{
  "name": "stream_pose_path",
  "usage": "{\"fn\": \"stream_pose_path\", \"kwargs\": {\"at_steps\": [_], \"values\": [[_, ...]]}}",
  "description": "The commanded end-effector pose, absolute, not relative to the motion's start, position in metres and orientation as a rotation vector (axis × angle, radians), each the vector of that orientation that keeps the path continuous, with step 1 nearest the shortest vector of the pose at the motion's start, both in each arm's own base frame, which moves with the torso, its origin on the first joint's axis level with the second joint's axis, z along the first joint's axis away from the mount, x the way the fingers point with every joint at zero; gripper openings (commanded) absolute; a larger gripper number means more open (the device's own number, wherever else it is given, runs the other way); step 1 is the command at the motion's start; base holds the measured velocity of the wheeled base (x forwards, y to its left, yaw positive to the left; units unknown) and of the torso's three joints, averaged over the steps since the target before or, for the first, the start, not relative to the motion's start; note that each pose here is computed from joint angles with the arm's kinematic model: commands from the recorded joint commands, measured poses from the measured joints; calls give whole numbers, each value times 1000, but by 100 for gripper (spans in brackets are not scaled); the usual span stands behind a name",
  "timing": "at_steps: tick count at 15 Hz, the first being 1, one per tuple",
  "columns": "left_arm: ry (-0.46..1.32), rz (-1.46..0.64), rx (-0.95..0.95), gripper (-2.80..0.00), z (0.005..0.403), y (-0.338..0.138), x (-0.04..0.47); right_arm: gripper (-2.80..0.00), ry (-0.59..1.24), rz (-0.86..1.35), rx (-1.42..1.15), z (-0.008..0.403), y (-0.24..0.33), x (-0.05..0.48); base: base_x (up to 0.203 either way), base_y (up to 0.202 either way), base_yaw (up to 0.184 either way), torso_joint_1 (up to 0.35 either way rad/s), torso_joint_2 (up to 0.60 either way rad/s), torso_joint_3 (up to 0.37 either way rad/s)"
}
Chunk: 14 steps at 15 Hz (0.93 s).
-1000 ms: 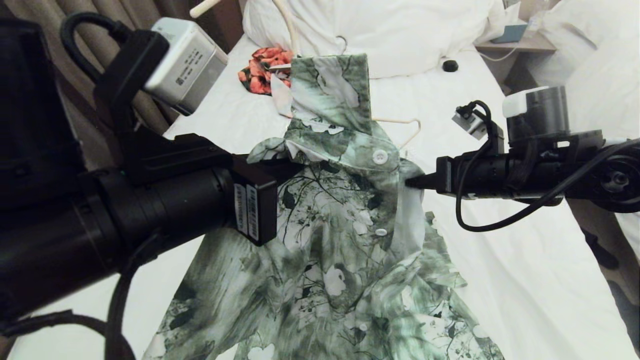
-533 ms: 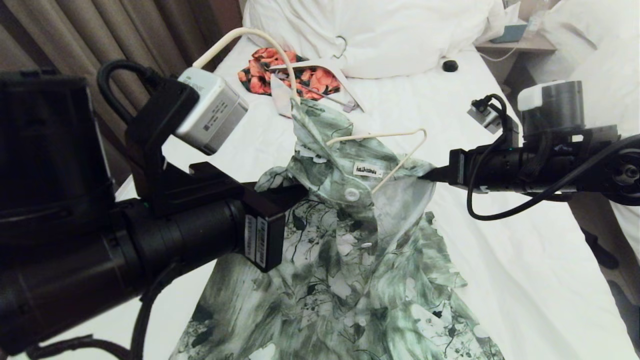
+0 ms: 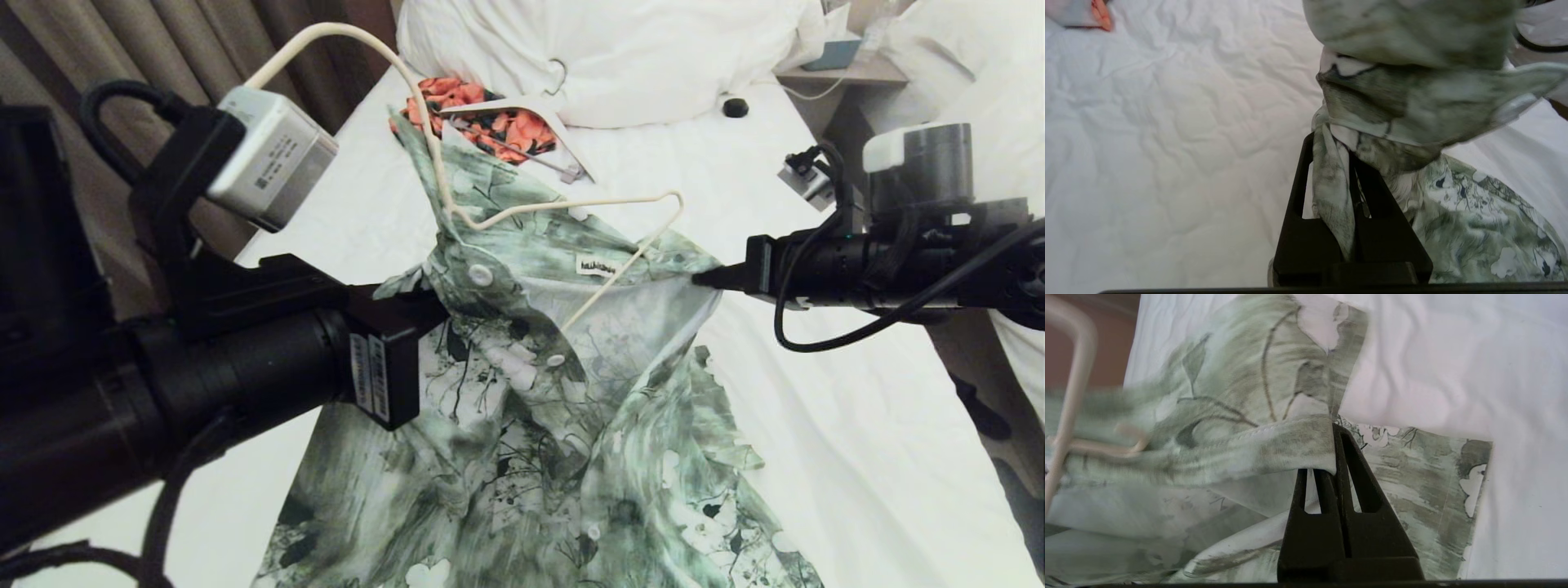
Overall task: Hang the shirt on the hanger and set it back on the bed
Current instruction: Hook the other side of the shirt onto the hanger
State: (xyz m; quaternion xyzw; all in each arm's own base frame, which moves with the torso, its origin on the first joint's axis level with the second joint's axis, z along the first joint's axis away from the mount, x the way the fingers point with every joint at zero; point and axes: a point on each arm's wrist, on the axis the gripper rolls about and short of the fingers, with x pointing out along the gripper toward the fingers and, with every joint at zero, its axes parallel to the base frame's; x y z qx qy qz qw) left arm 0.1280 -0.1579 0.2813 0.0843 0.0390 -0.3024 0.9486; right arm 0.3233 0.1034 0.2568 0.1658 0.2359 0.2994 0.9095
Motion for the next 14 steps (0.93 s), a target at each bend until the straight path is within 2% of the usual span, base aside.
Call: {"fn": "stream_pose_path", "kwargs": {"at_steps": [1, 14], "values": [[72, -611, 166, -280, 287, -150, 123, -280, 476, 617, 345, 260, 101, 322, 0, 0, 0, 0, 0, 0], [-5, -660, 70, -280, 319, -152, 112, -280, 523, 683, 328, 247, 130, 327, 0, 0, 0, 0, 0, 0]]}}
